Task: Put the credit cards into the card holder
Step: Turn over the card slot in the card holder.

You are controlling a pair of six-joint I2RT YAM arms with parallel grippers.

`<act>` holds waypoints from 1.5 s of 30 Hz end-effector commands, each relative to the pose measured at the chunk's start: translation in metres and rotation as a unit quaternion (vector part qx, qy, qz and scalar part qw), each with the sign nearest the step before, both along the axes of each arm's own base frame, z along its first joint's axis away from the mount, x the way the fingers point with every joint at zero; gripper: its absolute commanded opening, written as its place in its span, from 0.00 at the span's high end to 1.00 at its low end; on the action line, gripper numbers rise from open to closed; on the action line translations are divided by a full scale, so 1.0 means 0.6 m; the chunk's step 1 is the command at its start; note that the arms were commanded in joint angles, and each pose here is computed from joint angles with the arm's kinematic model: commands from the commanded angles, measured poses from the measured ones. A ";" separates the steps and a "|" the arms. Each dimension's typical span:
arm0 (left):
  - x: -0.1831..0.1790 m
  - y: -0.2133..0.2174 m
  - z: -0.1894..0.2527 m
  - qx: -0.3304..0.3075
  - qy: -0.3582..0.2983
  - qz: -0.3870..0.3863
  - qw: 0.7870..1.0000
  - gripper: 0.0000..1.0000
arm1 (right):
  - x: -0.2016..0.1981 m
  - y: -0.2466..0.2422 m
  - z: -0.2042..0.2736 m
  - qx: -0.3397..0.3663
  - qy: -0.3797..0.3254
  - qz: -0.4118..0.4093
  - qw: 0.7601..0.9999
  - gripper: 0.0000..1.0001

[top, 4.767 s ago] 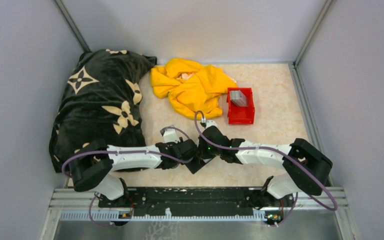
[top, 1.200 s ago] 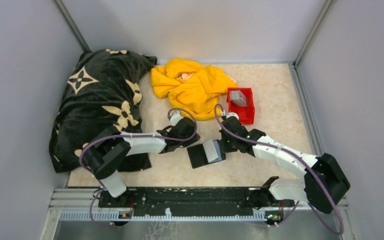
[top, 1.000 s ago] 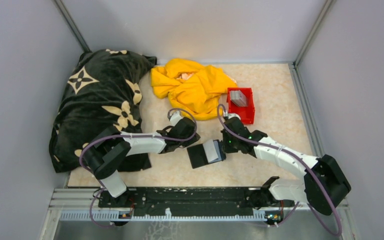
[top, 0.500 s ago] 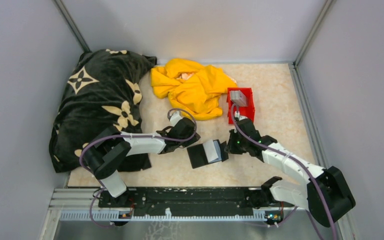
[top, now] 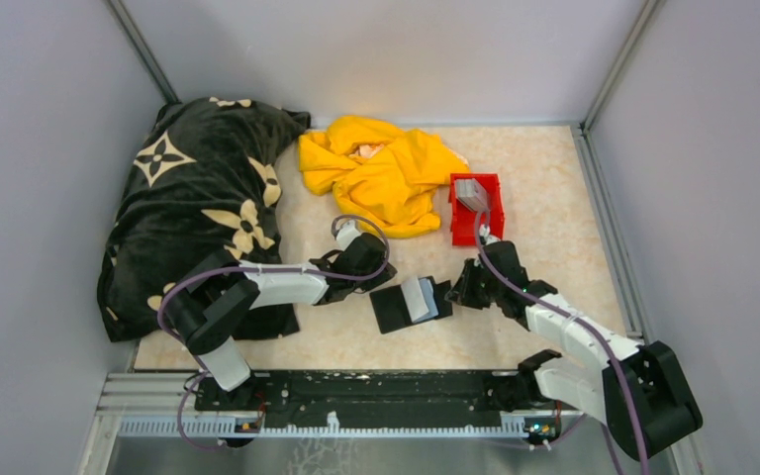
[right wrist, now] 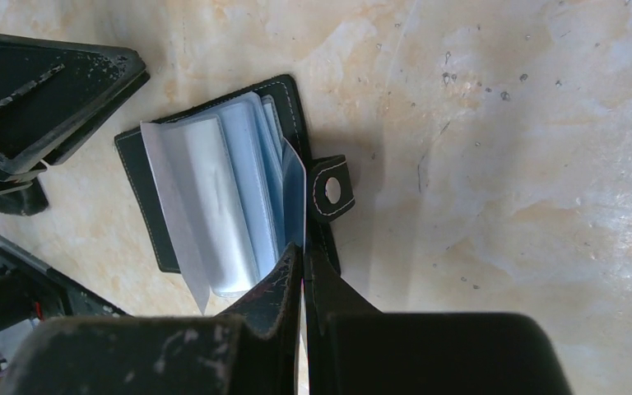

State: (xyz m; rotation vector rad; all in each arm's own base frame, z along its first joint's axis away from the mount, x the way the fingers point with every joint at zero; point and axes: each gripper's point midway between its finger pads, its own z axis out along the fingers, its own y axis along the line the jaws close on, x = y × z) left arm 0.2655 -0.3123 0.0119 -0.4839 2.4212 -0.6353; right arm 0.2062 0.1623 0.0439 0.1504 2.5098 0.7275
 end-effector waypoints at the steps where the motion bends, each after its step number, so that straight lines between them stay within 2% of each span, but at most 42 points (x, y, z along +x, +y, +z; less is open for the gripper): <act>1: -0.171 0.192 -0.180 0.232 0.200 -0.035 0.951 0.58 | 0.001 0.005 -0.003 0.019 -0.003 0.000 1.000 1.00; 16: -0.170 0.189 -0.185 0.235 0.201 -0.044 0.950 0.59 | 0.021 0.044 0.037 0.077 -0.042 0.035 0.996 1.00; 24: -0.168 0.185 -0.186 0.233 0.200 -0.048 0.950 0.59 | 0.024 0.066 0.055 0.081 -0.052 0.057 0.994 1.00; 45: -0.168 0.182 -0.191 0.223 0.193 -0.063 0.953 0.60 | 0.005 0.150 0.091 0.017 -0.084 0.109 0.990 1.00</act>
